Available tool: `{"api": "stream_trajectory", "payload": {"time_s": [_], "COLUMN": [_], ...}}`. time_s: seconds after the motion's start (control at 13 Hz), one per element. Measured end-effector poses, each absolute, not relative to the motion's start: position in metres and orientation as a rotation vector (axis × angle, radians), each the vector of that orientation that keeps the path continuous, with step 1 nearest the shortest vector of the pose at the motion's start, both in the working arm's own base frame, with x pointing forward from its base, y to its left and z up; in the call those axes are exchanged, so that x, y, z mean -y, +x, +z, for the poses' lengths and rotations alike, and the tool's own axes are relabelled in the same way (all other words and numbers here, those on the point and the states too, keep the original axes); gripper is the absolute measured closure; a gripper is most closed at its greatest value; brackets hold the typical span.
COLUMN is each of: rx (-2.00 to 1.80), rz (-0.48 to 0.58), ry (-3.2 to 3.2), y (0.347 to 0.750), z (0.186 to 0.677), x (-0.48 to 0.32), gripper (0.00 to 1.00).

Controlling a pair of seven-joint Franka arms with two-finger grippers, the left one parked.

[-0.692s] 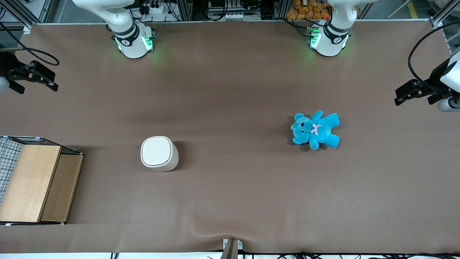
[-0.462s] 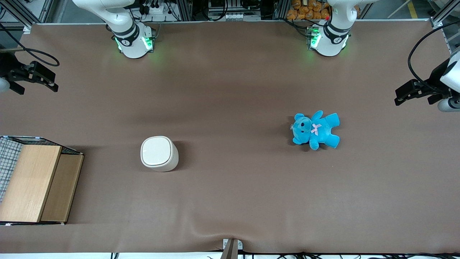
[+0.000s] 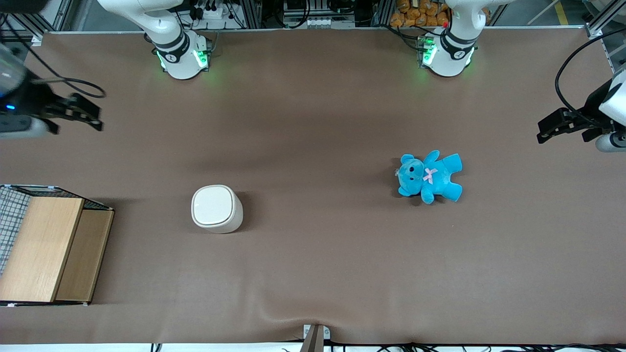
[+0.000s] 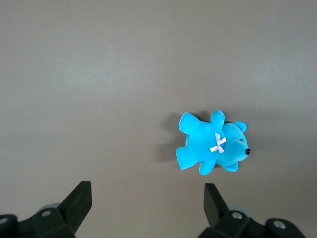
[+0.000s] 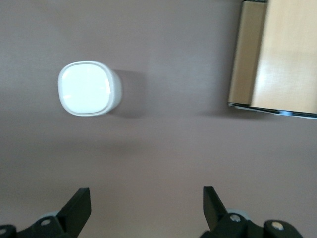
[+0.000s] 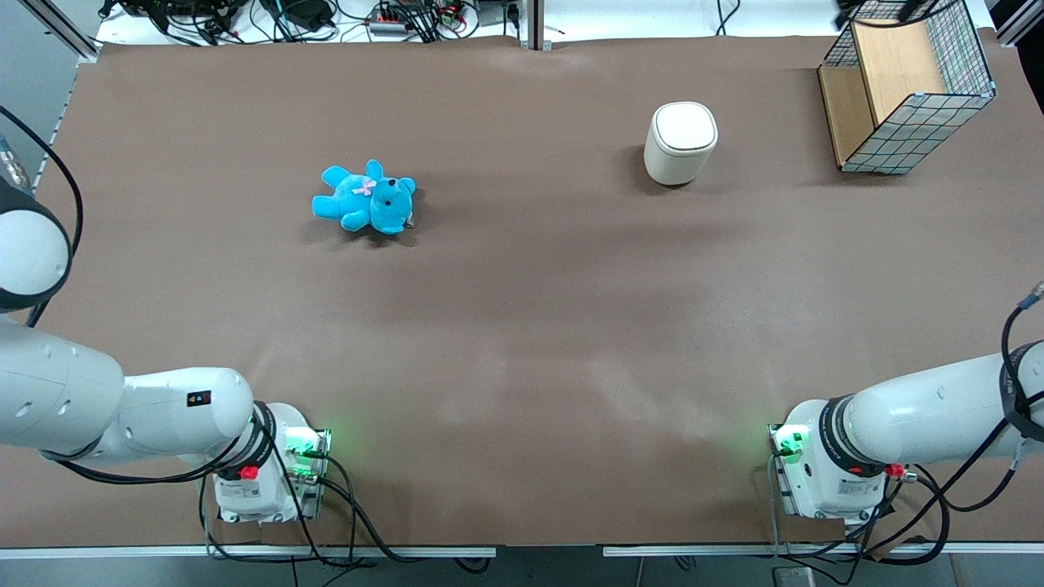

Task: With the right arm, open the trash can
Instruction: 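Move the open right gripper down onto the white trash can lid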

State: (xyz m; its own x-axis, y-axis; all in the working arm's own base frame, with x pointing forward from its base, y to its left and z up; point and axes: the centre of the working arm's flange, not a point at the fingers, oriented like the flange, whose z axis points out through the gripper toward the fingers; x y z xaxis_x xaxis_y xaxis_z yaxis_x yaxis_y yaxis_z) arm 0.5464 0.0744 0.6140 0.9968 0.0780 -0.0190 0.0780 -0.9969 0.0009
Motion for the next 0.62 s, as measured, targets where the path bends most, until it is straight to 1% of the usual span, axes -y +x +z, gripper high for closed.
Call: {"api": "stream_trajectory", "payload": {"time_s": [0.15,0.31,0.38,0.46,0.54,0.62], "rx": [-0.185,-0.237,-0.257,-0.278,-0.301,-0.299], "rz": [-0.039,-0.054,-0.061,-0.074,-0.084,-0.078], "ry": [3.132,3.131,3.132,3.131,3.130,3.133], "y": [0.559,0.577,0.585,0.592,0.596,0.598], "z": [0.584,0.544,0.521,0.495,0.467,0.443], "x": [-0.124,-0.151,-0.161,-0.171,-0.182,-0.194], "gripper": [0.00,0.00,0.09,0.22,0.32,0.44]}}
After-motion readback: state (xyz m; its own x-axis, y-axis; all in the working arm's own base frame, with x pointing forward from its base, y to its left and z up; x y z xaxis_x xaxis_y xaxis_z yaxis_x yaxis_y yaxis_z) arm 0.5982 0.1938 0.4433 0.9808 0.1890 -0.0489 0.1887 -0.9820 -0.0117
